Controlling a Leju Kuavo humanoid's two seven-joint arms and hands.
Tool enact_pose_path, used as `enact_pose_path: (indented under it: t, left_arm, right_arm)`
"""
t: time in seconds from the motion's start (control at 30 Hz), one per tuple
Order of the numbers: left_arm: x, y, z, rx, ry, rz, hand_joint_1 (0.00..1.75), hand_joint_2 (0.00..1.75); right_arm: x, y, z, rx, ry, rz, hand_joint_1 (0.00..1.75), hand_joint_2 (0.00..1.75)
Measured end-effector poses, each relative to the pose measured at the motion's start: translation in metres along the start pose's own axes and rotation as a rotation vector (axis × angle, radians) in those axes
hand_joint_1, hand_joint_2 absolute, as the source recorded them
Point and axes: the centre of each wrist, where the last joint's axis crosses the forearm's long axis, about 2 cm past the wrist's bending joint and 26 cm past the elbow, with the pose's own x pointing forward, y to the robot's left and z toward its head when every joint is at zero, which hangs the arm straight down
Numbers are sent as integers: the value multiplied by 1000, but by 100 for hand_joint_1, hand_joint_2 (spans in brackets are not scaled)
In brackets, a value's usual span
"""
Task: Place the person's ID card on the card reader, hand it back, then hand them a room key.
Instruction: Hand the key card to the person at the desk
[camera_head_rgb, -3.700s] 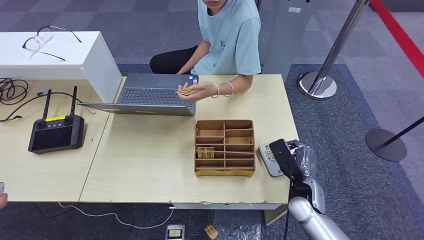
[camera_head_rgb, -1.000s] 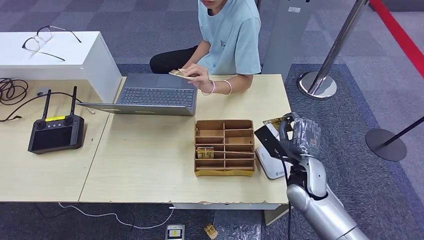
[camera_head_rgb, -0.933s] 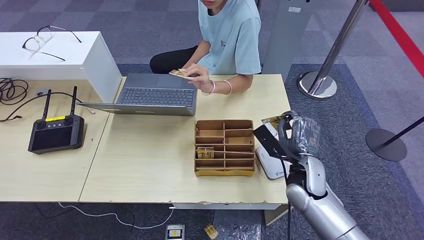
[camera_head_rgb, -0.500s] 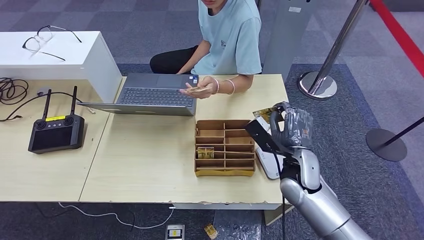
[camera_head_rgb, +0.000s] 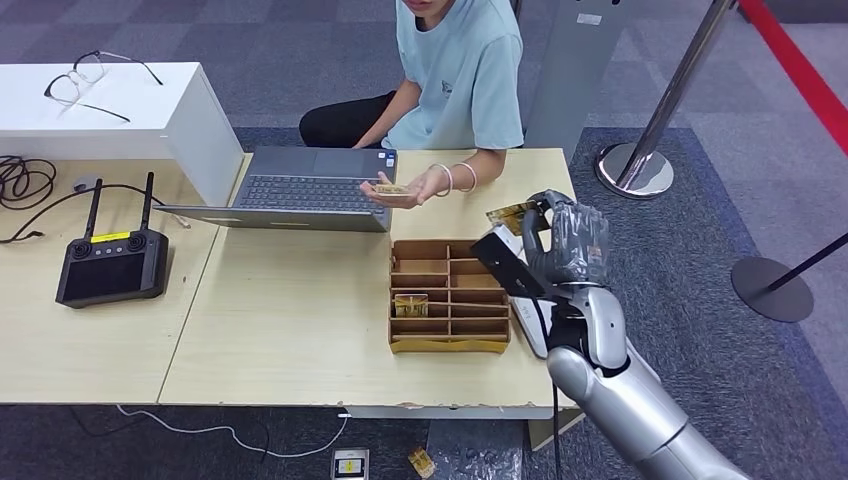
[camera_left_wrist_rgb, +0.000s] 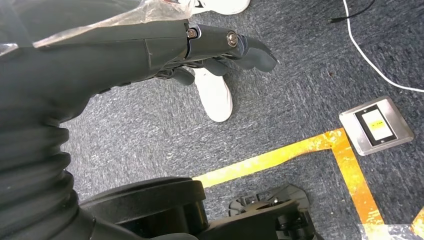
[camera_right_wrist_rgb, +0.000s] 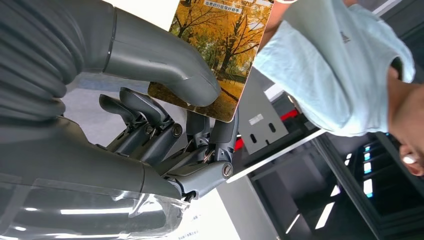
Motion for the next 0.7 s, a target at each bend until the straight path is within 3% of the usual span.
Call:
enact_pose_path:
  t: [0.7]
  left_arm:
    - [1,-2,1,-1,-15,-27,0,175]
  right_arm:
    - [36,15,-8,49,-86,-57,175,175]
